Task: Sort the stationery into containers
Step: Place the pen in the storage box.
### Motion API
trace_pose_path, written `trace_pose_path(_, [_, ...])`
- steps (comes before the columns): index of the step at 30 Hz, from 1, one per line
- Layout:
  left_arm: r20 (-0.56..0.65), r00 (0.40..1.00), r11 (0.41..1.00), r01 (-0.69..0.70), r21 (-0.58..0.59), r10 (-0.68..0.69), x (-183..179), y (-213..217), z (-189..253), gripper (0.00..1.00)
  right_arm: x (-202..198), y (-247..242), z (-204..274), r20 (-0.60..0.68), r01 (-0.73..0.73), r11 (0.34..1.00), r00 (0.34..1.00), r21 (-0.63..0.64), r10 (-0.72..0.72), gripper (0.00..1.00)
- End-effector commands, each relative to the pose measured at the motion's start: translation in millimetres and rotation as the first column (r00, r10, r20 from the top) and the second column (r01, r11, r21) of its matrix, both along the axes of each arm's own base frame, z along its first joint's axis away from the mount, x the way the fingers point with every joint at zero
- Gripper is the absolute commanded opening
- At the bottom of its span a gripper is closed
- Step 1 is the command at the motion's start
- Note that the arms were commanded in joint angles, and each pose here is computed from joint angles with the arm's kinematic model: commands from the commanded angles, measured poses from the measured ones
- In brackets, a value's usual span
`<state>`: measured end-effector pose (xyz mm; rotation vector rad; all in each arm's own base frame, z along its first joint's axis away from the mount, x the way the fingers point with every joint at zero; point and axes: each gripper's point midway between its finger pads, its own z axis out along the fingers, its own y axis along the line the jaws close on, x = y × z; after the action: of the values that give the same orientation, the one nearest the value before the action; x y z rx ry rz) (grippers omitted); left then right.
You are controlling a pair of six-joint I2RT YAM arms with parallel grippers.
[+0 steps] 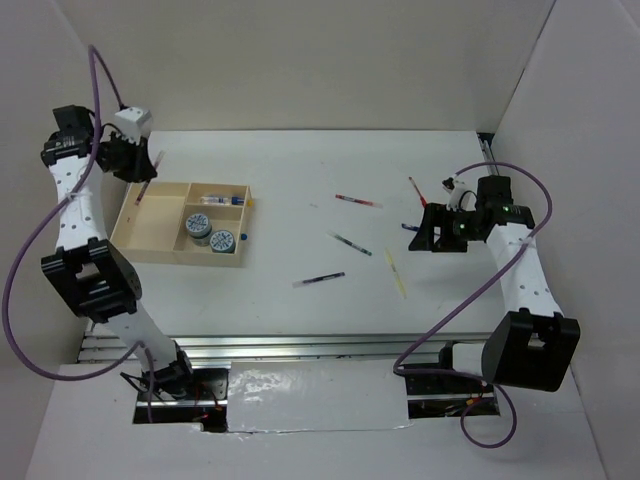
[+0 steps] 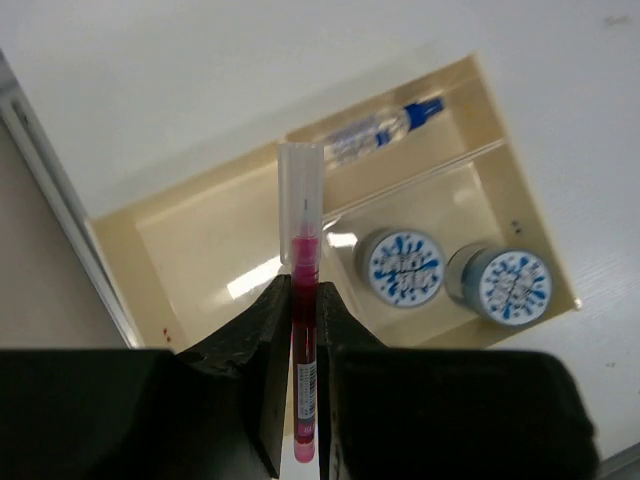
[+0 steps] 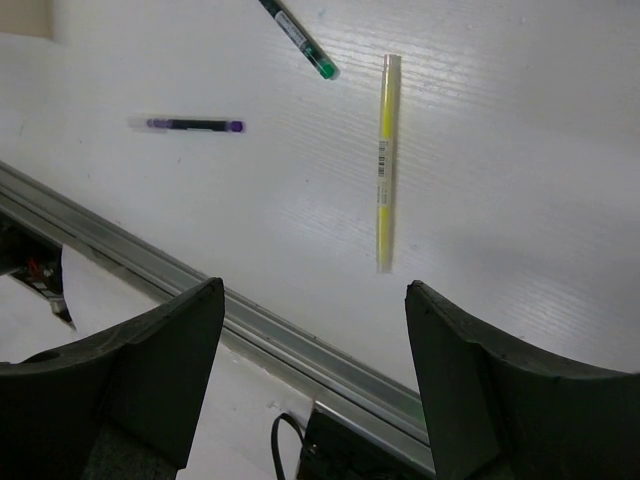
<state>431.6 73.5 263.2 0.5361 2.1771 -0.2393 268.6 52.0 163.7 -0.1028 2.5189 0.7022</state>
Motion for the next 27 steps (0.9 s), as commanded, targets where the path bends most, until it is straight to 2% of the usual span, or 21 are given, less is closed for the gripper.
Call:
trace_pose_path(1, [-0.060, 0.998, 0.999, -0.030, -0.025, 0.028, -0.6, 25.8, -18.2, 0.00, 4.8, 5.2, -0.5, 0.013, -0.020, 1.000, 1.000, 0.003, 0.020, 0.79])
trace_pose_path(5, [-0.157, 0.984, 0.995, -0.094, -0.035, 0.088, 14.4, 50.8, -64.8, 0.00, 5.9, 5.7, -3.4, 0.005, -0.018, 1.000, 1.000, 0.000, 0.018, 0.79])
trace_pose_path(10, [-0.210, 0.964, 0.981, -0.180, -0.076, 0.160, 29.5, 51.9, -103.6, 0.00, 5.5, 2.2, -10.1, -0.012, -0.006, 1.000, 1.000, -0.016, 0.006, 0.79])
trace_pose_path(13, [-0.259, 0.939, 0.961, -0.259, -0.096, 0.227, 35.0, 51.5, -131.4, 0.00, 5.3, 1.1, -12.8, -0.024, -0.003, 1.000, 1.000, -0.021, 0.002, 0.79])
trace_pose_path(14, [-0.304, 0.913, 0.941, -0.318, -0.115, 0.271, 30.9, 51.2, -145.6, 0.00, 6.0, 0.4, -13.6, -0.029, -0.001, 1.000, 1.000, -0.022, 0.000, 0.79])
trace_pose_path(17, [-0.281, 0.898, 0.920, -0.379, -0.105, 0.338, 38.4, 54.9, -154.5, 0.00, 7.1, 0.4, -13.1, -0.028, -0.001, 1.000, 1.000, -0.021, 0.001, 0.79])
trace_pose_path(23, [-0.329, 0.885, 0.918, -0.382, -0.106, 0.330, 36.1, 37.4, -182.4, 0.07, 8.4, -0.2, -12.5, -0.032, -0.003, 1.000, 0.999, -0.025, 0.002, 0.79])
trace_pose_path(27, [-0.349, 0.877, 0.909, -0.394, -0.132, 0.330, 41.0, 35.2, -187.3, 0.19, 7.0, -0.6, -13.8, -0.032, -0.002, 1.000, 1.000, -0.027, 0.001, 0.79])
